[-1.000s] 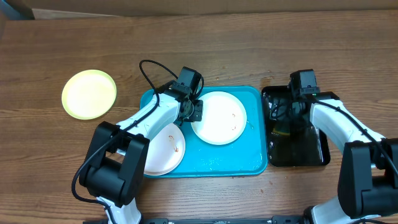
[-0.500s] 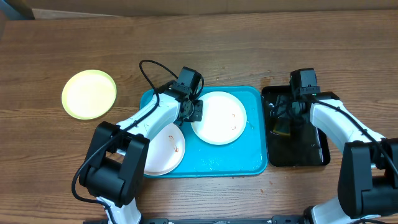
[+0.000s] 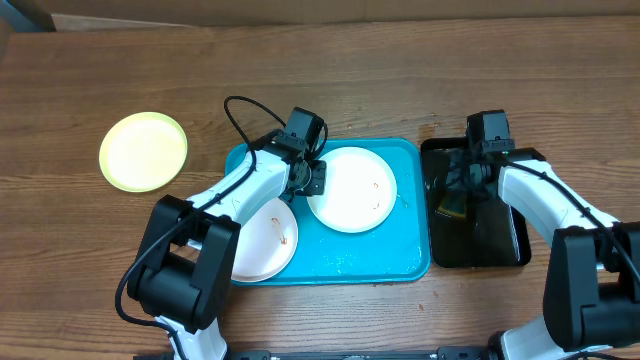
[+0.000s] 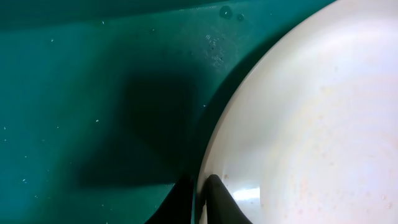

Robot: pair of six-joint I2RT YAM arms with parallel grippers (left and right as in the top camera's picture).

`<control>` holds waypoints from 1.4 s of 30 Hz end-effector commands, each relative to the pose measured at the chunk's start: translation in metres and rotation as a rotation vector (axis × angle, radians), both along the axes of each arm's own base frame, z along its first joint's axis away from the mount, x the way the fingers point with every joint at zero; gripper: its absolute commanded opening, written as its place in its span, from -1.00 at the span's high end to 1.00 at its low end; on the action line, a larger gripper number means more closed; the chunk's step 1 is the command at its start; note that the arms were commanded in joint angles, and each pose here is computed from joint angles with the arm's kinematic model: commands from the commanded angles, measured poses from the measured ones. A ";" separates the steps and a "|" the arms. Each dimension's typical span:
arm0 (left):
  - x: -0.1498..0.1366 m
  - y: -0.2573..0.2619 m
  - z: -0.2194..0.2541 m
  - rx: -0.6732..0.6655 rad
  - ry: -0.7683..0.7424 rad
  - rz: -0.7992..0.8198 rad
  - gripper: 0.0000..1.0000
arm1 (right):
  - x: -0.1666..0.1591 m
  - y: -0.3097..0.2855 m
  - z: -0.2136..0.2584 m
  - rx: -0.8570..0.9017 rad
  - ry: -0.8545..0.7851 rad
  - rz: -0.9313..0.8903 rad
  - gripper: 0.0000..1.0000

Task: Clean dirty plates on tray and stack at the side
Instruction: 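Rub the sponge in the black tray's water with right gripper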

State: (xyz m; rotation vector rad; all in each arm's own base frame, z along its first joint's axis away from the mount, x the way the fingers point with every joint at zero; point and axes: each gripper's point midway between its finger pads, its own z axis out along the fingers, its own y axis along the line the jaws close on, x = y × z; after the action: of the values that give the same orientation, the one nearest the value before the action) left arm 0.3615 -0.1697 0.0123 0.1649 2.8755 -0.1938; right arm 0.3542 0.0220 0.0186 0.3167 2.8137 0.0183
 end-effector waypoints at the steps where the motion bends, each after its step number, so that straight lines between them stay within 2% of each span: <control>1: 0.004 0.003 0.000 0.008 -0.004 0.005 0.77 | 0.011 -0.004 0.021 -0.009 -0.021 -0.010 -0.58; 6: 0.004 0.002 0.000 0.007 -0.005 0.005 0.77 | 0.002 -0.003 0.030 -0.003 0.043 -0.012 -0.50; 9: 0.004 0.003 0.000 0.007 -0.004 0.005 0.77 | -0.017 0.000 0.018 0.016 0.112 -0.007 -0.09; 14: 0.004 0.002 0.000 0.007 -0.004 0.004 0.78 | -0.029 0.001 0.000 0.034 0.128 -0.036 -0.09; 21: 0.004 0.003 0.000 0.007 -0.004 0.005 0.77 | -0.029 0.011 -0.007 0.089 0.112 -0.021 -0.08; 29: 0.004 0.003 0.000 0.007 -0.004 0.004 0.78 | -0.023 0.010 -0.006 0.084 0.085 -0.021 0.25; 31: 0.004 0.003 0.000 0.007 -0.004 0.005 0.77 | -0.022 0.010 -0.006 0.084 0.081 -0.021 0.46; 33: 0.004 0.002 0.000 0.007 -0.004 0.004 0.77 | -0.022 0.010 -0.006 0.081 0.080 -0.014 0.92; 37: 0.004 0.002 0.000 0.007 -0.004 0.004 0.73 | -0.016 -0.003 0.004 0.006 0.065 -0.035 0.93; 42: 0.004 0.002 0.000 0.007 -0.004 0.005 0.59 | -0.014 -0.020 0.035 -0.094 0.081 -0.035 0.93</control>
State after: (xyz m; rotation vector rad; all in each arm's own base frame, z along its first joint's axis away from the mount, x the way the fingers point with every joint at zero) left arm 0.3611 -0.1694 0.0121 0.1654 2.8771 -0.1923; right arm 0.3158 0.0184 0.0174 0.3636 2.9843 -0.0323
